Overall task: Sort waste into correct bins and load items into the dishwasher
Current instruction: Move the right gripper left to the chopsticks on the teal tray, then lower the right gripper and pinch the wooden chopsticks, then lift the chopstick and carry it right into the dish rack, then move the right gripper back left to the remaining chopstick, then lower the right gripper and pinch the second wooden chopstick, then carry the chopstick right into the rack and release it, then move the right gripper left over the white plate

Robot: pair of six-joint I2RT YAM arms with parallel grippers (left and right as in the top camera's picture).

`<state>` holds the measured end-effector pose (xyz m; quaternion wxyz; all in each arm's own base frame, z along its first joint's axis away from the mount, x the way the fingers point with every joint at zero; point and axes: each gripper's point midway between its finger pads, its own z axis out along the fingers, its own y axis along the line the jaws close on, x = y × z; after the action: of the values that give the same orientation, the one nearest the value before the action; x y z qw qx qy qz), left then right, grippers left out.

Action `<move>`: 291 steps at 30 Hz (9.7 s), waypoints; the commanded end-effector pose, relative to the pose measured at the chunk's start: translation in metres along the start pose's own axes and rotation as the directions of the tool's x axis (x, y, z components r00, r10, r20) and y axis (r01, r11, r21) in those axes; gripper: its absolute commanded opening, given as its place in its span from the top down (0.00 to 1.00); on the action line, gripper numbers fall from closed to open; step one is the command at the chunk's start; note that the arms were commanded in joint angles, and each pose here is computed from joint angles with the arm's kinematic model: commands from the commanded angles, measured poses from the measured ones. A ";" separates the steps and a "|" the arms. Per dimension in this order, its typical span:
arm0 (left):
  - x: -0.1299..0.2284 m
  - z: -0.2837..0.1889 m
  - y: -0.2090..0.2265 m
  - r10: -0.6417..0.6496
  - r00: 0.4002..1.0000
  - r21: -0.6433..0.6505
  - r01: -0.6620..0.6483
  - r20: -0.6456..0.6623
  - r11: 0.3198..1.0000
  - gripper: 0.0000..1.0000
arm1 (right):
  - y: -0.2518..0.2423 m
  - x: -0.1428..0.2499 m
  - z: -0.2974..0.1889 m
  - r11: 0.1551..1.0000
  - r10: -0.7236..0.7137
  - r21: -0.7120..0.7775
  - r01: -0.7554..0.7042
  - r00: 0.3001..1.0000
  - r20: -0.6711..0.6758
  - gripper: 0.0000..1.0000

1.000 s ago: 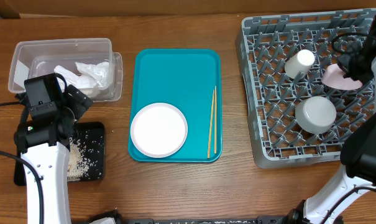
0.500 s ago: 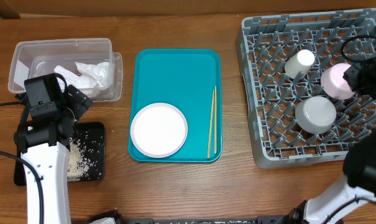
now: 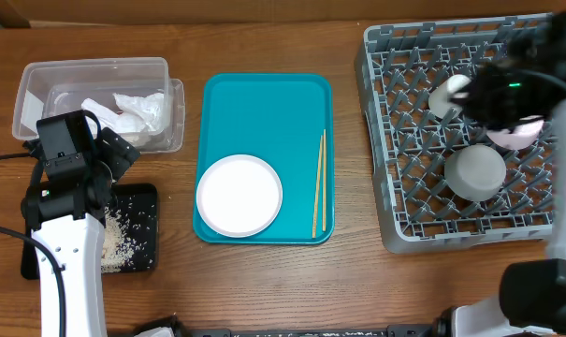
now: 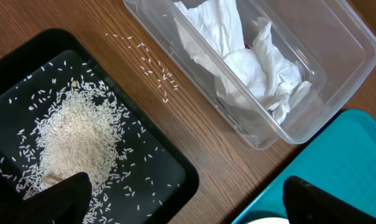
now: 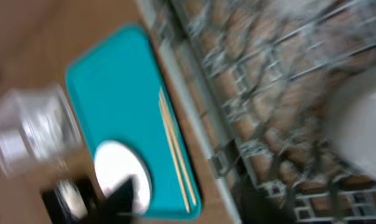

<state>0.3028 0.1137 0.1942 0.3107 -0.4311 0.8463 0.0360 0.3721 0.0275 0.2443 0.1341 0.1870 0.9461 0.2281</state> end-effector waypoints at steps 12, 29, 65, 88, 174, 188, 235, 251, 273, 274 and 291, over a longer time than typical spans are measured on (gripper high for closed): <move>-0.006 -0.006 -0.002 0.011 1.000 0.015 -0.011 0.019 1.000 0.00 | 0.073 0.125 0.163 0.915 -0.331 0.168 0.368 0.919 -0.212 0.03; -0.006 -0.006 -0.002 0.011 1.000 0.015 -0.011 0.019 1.000 0.00 | 0.055 0.146 0.256 0.861 -0.315 0.335 0.383 0.918 -0.240 0.40; -0.006 -0.006 -0.002 0.011 1.000 0.015 -0.011 0.019 1.000 0.00 | 0.038 0.168 0.275 0.853 -0.282 0.355 0.381 0.911 -0.299 0.57; -0.006 -0.006 -0.002 0.011 1.000 0.015 -0.011 0.019 1.000 0.00 | 0.089 0.058 0.168 0.832 -0.347 0.415 0.367 0.929 -0.125 0.96; -0.006 -0.006 -0.002 0.011 1.000 0.015 -0.011 0.019 1.000 0.00 | 0.051 0.119 0.252 0.811 -0.362 0.463 0.359 0.928 -0.085 0.51; -0.006 -0.006 -0.002 0.011 1.000 0.015 -0.011 0.019 1.000 0.00 | 0.043 0.128 0.270 0.820 -0.330 0.450 0.353 0.935 -0.132 0.54; -0.006 -0.006 -0.002 0.011 1.000 0.015 -0.011 0.019 1.000 0.00 | 0.028 -0.063 0.088 0.778 -0.491 0.387 0.495 0.863 -0.117 0.96; -0.006 -0.006 -0.002 0.011 1.000 0.015 -0.011 0.019 1.000 0.00 | 0.005 -0.055 0.133 0.856 -0.427 0.246 0.455 0.890 -0.159 0.76; -0.006 -0.006 -0.003 0.012 1.000 0.016 -0.012 0.019 1.000 0.00 | 0.130 0.041 0.118 0.893 -0.441 -0.218 0.394 0.862 -0.248 0.01; -0.006 -0.006 -0.003 0.012 1.000 0.016 -0.012 0.019 1.000 0.00 | 0.139 0.051 0.122 0.882 -0.462 -0.225 0.413 0.849 -0.255 0.00; -0.006 -0.006 -0.003 0.012 1.000 0.016 -0.012 0.019 1.000 0.00 | 0.220 0.151 0.187 0.752 -0.659 -0.193 0.630 0.728 -0.189 0.04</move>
<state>0.3028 0.1137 0.1942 0.3107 -0.4311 0.8463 0.0360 0.3635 0.3438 0.1502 0.0726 -0.1954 0.9458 0.2492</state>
